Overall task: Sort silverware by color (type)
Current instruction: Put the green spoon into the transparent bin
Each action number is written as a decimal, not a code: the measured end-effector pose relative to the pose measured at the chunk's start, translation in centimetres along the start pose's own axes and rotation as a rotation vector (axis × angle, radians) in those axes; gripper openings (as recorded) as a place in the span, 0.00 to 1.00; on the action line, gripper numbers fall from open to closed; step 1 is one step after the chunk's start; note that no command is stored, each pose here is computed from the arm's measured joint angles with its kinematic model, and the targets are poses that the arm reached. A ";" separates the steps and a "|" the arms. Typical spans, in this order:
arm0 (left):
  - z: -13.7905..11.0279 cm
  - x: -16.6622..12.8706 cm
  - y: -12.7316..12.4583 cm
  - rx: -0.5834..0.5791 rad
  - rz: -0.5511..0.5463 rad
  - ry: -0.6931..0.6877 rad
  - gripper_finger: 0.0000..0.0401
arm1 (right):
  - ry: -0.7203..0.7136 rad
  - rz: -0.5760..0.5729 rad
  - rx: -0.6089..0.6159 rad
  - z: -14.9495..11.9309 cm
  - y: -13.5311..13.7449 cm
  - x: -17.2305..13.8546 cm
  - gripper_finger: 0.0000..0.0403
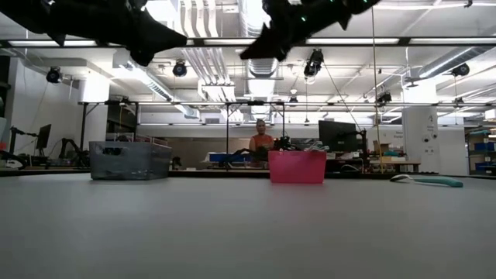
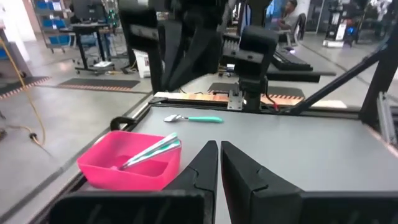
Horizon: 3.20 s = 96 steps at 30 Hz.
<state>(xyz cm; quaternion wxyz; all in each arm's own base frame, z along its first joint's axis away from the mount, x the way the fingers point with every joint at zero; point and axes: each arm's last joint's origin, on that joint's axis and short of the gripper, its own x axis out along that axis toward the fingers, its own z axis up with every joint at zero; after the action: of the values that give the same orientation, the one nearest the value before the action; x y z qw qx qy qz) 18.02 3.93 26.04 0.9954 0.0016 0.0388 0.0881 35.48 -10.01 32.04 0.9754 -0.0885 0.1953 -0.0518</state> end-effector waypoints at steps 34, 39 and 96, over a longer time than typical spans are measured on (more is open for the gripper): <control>-0.4 0.1 0.6 0.032 0.211 0.043 0.00 | 0.338 -0.780 0.701 -7.4 -2.0 -9.4 0.02; -0.5 0.1 0.6 0.032 0.211 0.045 0.00 | 0.595 -0.837 0.874 -9.9 -3.4 -10.3 0.02; -1.2 0.0 0.6 0.060 0.217 0.128 0.00 | 0.983 -0.988 1.274 -22.0 -9.0 -12.5 0.33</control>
<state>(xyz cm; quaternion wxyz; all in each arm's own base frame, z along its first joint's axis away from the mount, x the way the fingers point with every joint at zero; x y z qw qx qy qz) 17.86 4.56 24.84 0.9750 0.0298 0.1044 0.1941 14.85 -20.44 18.44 0.5160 0.4205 0.4599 -0.5877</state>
